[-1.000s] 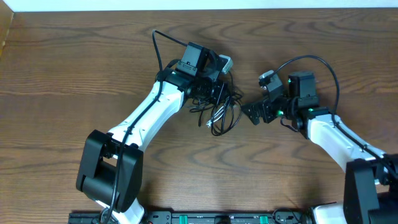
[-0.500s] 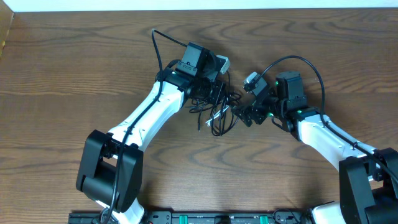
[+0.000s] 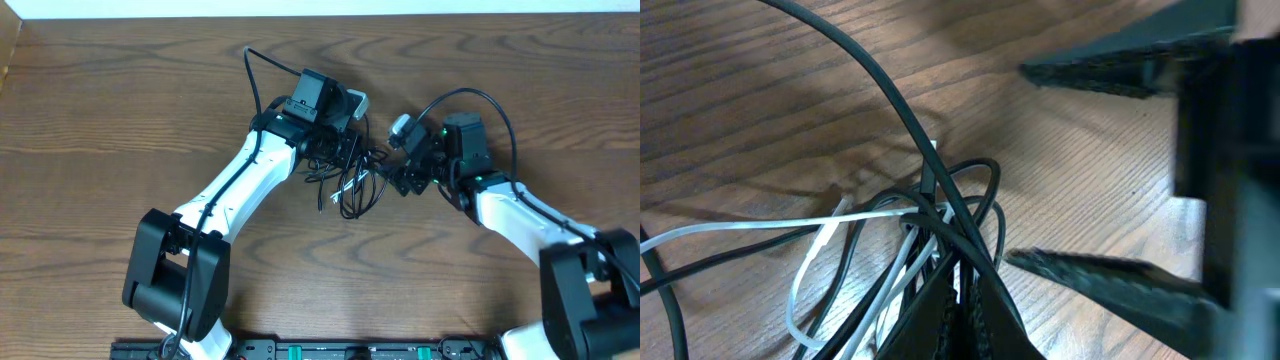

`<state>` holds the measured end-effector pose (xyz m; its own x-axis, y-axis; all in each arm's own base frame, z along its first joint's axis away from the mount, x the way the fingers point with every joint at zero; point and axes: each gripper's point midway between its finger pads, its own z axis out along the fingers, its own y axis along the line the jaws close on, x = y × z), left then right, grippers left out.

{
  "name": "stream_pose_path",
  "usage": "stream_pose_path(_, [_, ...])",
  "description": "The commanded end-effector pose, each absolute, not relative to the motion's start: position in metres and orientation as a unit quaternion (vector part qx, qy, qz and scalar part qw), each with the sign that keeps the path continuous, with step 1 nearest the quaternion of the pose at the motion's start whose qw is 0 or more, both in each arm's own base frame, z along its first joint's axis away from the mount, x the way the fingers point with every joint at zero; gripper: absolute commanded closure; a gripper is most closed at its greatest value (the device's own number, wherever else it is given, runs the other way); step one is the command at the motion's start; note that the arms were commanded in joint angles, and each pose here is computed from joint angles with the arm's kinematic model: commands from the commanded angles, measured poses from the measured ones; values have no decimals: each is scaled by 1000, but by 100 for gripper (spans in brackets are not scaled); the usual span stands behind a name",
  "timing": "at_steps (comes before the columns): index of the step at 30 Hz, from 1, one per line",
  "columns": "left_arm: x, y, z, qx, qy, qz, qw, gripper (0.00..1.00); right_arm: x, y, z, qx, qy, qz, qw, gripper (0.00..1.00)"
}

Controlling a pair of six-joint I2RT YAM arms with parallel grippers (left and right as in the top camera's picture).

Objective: Untangle cables

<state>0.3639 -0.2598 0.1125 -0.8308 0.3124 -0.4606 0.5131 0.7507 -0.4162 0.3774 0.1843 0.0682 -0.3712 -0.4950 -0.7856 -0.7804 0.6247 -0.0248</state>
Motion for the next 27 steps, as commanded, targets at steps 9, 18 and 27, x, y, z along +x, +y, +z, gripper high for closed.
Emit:
stream_pose_path(9, [365, -258, 115, 227, 917, -267, 189, 92, 397, 191, 38, -421, 785, 164, 424, 18])
stream_pose_path(18, [365, -258, 115, 227, 917, -267, 190, 92, 395, 200, 46, -436, 765, 185, 437, 69])
stream_pose_path(27, [365, -258, 115, 227, 917, -267, 190, 92, 379, 217, 55, -456, 736, 247, 435, 79])
